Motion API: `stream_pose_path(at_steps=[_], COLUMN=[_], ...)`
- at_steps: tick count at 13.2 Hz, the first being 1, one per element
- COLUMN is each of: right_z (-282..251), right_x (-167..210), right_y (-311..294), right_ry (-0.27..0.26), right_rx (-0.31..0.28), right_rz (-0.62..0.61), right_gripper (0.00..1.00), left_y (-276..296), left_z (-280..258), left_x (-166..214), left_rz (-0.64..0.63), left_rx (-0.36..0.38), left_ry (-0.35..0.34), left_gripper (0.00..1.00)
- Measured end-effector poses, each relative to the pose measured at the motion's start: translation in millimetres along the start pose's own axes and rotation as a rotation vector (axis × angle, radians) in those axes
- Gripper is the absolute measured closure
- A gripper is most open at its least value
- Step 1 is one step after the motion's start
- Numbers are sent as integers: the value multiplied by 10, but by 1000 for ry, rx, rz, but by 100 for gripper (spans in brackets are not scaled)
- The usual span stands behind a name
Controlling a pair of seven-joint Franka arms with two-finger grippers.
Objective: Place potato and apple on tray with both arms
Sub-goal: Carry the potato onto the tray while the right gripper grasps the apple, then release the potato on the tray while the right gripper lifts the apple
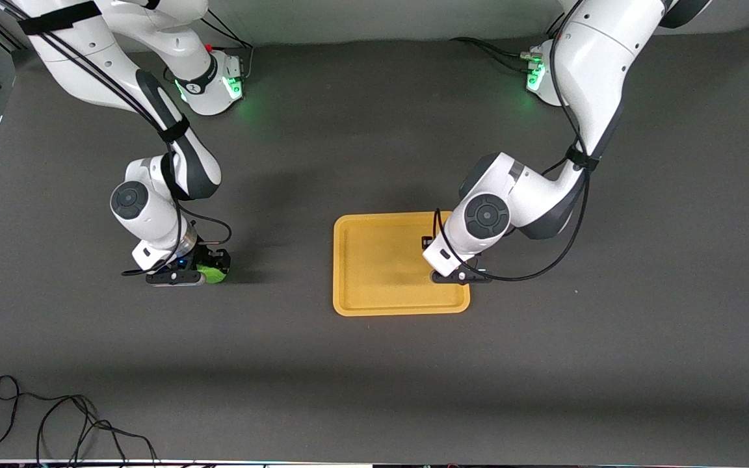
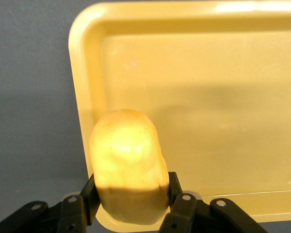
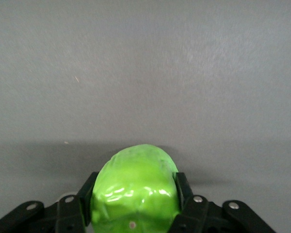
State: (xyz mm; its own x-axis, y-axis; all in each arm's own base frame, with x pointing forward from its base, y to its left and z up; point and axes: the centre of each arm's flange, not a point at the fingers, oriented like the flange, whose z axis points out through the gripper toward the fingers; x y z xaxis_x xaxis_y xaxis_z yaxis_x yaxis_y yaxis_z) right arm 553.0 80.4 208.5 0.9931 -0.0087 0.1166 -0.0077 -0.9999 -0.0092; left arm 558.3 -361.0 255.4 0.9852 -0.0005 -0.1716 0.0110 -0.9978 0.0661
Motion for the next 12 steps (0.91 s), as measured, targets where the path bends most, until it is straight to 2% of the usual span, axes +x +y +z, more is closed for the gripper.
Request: stream_pose_path(at_steps=[3,6,9,11,12], right_z=[-633,-1840,-2864,-3194,-3256], right_x=[339,621,706,737,747], right_y=[-49,-83,-75,-59,-53], right_ry=[-27,-77,-139,-156,-158], right_rx=[-3,-9,-18,-21,-21], right_rz=[1,2,5,8,9], right_gripper=[33,33,33,33,33], left_y=[-34,-33,-38,-44,-61], left_z=[199,369,414,391,352], left_x=[34,68,67,81,98], left_rz=[-7,-9,-1,1,0], left_rx=[0,-11,-8,-10,-9], left_ry=[-13,-12,-19,-15,-12], left_gripper=[41,41,41,27,27])
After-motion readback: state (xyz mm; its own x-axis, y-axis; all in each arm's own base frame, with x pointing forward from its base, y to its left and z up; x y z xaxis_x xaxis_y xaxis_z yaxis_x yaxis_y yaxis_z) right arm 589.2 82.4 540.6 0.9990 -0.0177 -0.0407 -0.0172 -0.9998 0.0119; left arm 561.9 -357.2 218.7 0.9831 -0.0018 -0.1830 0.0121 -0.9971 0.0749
